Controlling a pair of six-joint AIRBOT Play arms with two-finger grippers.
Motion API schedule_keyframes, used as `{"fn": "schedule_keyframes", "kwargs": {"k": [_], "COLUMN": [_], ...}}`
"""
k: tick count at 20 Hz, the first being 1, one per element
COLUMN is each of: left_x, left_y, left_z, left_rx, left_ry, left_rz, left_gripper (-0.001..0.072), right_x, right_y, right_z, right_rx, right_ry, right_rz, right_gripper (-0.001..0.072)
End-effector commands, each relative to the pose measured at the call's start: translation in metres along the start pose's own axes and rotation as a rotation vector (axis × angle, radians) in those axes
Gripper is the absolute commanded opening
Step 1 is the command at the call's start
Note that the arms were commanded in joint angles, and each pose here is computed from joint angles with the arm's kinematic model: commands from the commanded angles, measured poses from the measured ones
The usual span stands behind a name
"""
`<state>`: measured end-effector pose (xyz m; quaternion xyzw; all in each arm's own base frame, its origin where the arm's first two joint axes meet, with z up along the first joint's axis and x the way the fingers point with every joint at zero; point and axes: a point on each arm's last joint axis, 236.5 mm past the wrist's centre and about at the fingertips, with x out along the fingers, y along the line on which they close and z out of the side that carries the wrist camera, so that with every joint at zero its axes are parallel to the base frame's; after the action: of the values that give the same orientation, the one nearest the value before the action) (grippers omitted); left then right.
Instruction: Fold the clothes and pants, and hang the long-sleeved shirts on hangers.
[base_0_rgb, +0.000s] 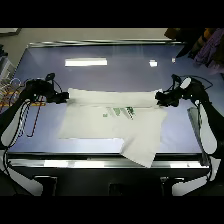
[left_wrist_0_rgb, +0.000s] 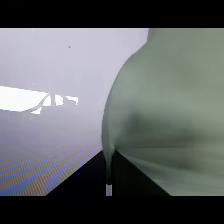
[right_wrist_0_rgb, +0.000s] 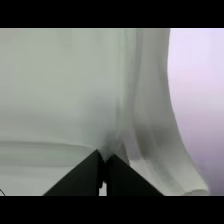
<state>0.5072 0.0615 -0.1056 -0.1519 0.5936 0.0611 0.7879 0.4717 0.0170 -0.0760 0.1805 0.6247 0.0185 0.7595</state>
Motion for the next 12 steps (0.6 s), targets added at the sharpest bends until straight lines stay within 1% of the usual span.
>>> {"fn": "schedule_keyframes", "kwargs": {"k": [1, 2, 3, 4, 5, 6, 7, 8, 9, 10, 11, 12], "left_x": [0.004, 0.003, 0.003, 0.000, -0.005, -0.014, -0.026, -0.042, -0.061, -0.080, -0.098, -0.114], "left_y": [-0.006, -0.006, -0.005, -0.004, -0.002, 0.002, 0.009, 0.020, 0.032, 0.044, 0.058, 0.070], "left_z": [-0.011, -0.015, -0.018, -0.021, -0.022, -0.020, -0.016, -0.012, -0.008, -0.007, -0.008, -0.011], "left_rx": [0.009, 0.010, 0.010, 0.008, 0.007, 0.009, 0.016, 0.023, 0.026, 0.020, 0.008, -0.030], "left_ry": [0.042, 0.058, 0.075, 0.089, 0.097, 0.095, 0.089, 0.074, 0.052, 0.040, 0.034, 0.017], "left_rz": [-0.002, -0.002, -0.001, 0.001, 0.004, 0.014, 0.035, 0.066, 0.099, 0.127, 0.151, 0.146], "left_gripper": [0.0018, 0.0020, 0.0024, 0.0092, 0.0205, 0.0285, 0.0352, 0.0365, 0.0403, 0.0403, 0.0403, 0.0402], "right_x": [0.012, 0.013, 0.012, 0.010, 0.004, -0.005, -0.020, -0.038, -0.059, -0.077, -0.091, -0.099], "right_y": [-0.005, -0.005, -0.004, -0.003, -0.002, 0.000, 0.001, -0.002, -0.007, -0.012, -0.015, -0.014], "right_z": [-0.006, -0.006, -0.005, -0.006, -0.007, -0.007, -0.006, -0.003, -0.001, -0.004, -0.008, -0.017], "right_rx": [0.015, 0.018, 0.026, 0.035, 0.028, 0.009, -0.038, -0.087, -0.143, -0.205, -0.194, -0.165], "right_ry": [0.034, 0.033, 0.028, 0.031, 0.034, 0.028, 0.010, -0.019, -0.049, -0.055, -0.074, -0.078], "right_rz": [-0.005, -0.005, -0.003, -0.002, -0.003, -0.003, -0.014, -0.047, -0.091, -0.131, -0.125, -0.075], "right_gripper": [0.0032, 0.0033, 0.0088, 0.0188, 0.0258, 0.0338, 0.0383, 0.0383, 0.0386, 0.0398, 0.0430, 0.0430]}}
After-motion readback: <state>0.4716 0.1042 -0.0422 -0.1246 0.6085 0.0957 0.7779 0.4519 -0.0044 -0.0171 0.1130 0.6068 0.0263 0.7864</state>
